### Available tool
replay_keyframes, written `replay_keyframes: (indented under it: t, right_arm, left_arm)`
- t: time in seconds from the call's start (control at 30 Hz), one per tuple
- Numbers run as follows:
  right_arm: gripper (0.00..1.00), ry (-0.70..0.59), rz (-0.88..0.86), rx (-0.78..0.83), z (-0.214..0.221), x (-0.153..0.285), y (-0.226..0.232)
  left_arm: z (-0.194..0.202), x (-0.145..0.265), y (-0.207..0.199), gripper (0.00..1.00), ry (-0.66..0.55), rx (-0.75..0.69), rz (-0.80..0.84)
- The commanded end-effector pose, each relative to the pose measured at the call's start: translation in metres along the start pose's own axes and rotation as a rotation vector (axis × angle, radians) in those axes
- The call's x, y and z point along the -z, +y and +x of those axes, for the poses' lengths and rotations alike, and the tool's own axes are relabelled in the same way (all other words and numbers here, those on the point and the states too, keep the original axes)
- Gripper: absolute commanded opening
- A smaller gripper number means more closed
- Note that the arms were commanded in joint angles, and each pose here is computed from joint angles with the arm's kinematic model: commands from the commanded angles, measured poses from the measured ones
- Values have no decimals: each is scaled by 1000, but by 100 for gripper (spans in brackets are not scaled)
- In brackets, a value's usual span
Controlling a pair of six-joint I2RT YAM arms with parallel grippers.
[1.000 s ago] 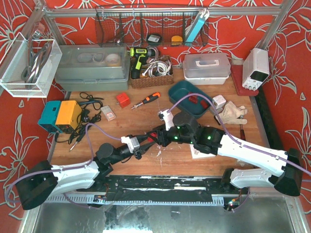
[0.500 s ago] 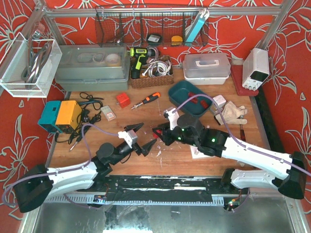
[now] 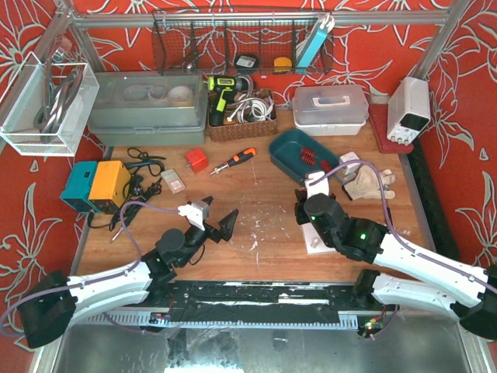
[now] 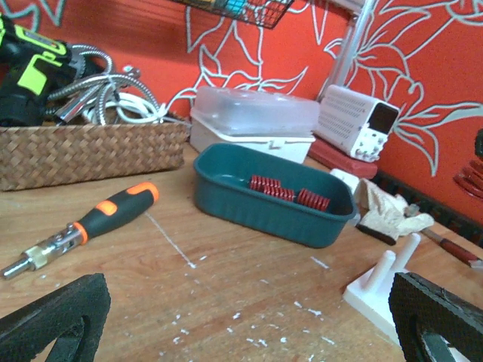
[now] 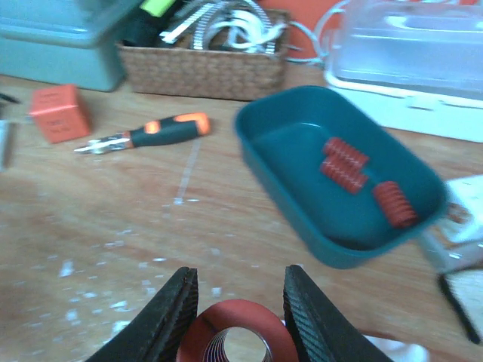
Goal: Install the large spring
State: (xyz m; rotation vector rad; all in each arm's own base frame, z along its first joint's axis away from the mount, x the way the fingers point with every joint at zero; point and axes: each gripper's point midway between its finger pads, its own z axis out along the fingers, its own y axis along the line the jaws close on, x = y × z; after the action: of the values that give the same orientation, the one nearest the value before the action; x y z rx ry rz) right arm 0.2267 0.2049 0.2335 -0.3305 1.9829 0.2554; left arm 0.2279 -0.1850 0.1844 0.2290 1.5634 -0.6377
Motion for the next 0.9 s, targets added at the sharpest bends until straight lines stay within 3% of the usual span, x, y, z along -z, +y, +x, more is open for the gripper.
replay_keyframes:
  t: [0.0, 0.3, 0.63, 0.77, 0.87]
  right_arm:
    - [0, -20, 207, 35, 6, -3, -50]
    - [0, 43, 395, 51, 23, -10, -105]
    - [0, 124, 403, -46, 43, -44, -119]
    - [0, 199, 377, -162, 61, -55, -129]
    - [0, 180, 367, -222, 60, -49, -132]
  left_arm:
    - [3, 0, 13, 100, 9, 18, -73]
    - [8, -5, 8, 100, 52, 20, -57]
    - [10, -6, 6, 100, 64, 5, -48]
    - [10, -5, 6, 100, 60, 6, -46]
    - [10, -5, 6, 100, 60, 6, -44]
